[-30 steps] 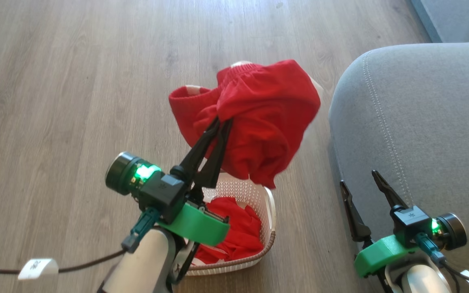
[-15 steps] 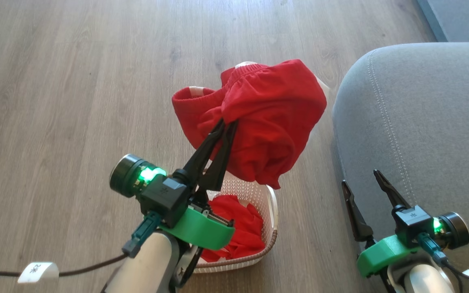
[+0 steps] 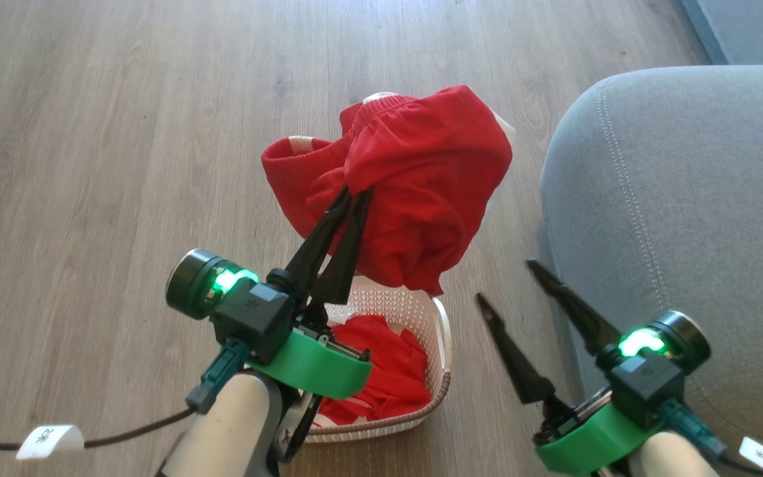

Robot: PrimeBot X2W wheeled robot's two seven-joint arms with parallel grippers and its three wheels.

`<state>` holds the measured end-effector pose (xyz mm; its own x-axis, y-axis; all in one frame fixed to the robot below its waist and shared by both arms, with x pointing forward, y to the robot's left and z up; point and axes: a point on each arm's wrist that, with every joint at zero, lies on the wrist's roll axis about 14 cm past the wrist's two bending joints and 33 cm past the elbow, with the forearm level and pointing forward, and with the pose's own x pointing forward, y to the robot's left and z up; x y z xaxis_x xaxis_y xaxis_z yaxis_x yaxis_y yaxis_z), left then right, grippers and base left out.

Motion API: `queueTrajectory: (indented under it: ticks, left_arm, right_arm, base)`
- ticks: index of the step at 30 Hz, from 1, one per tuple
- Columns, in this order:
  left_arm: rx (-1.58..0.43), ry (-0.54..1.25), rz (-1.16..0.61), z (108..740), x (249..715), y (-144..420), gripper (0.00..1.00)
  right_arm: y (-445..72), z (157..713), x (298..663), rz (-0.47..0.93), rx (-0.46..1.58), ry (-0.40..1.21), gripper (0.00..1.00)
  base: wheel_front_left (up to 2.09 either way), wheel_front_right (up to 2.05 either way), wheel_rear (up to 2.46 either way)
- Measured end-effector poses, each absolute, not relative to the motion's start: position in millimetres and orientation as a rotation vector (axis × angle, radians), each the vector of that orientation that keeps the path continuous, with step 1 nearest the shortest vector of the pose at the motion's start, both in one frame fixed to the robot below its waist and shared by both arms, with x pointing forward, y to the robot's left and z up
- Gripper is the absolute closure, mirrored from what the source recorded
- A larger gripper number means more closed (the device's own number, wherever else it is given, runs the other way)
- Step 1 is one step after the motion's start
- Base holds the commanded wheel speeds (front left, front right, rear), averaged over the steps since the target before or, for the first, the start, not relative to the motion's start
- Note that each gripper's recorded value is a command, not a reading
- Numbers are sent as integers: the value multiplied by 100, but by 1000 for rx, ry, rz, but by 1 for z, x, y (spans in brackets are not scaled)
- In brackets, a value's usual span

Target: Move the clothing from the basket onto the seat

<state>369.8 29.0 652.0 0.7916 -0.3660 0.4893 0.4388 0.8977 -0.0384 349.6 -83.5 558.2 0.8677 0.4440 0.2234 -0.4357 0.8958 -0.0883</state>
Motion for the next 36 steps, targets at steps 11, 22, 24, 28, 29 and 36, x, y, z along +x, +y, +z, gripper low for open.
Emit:
queueTrajectory:
  ticks: [11, 22, 24, 28, 29, 36]
  left_arm:
    - [-153, -481, -450, 648, 369, 25, 100]
    - [-172, -459, -531, 642, 357, 3, 100]
    - [-171, -459, -539, 642, 356, 1, 100]
    - [-166, -470, -568, 646, 353, -6, 100]
    - [-164, -475, -574, 647, 353, -8, 100]
    - [-154, -463, -645, 643, 344, -24, 100]
  right_arm:
    - [-61, 575, 345, 573, -88, -306, 0]
    - [-46, 567, 359, 620, -228, -312, 0]
    - [-45, 565, 360, 621, -237, -307, 0]
    - [-44, 553, 363, 628, -267, -277, 0]
    - [-43, 553, 364, 628, -269, -277, 0]
    - [-33, 559, 367, 647, -271, -299, 0]
  base:
    - [0, 0, 0]
    - [0, 0, 0]
    - [0, 0, 0]
    - [0, 0, 0]
    - [0, 0, 0]
    - [0, 0, 0]
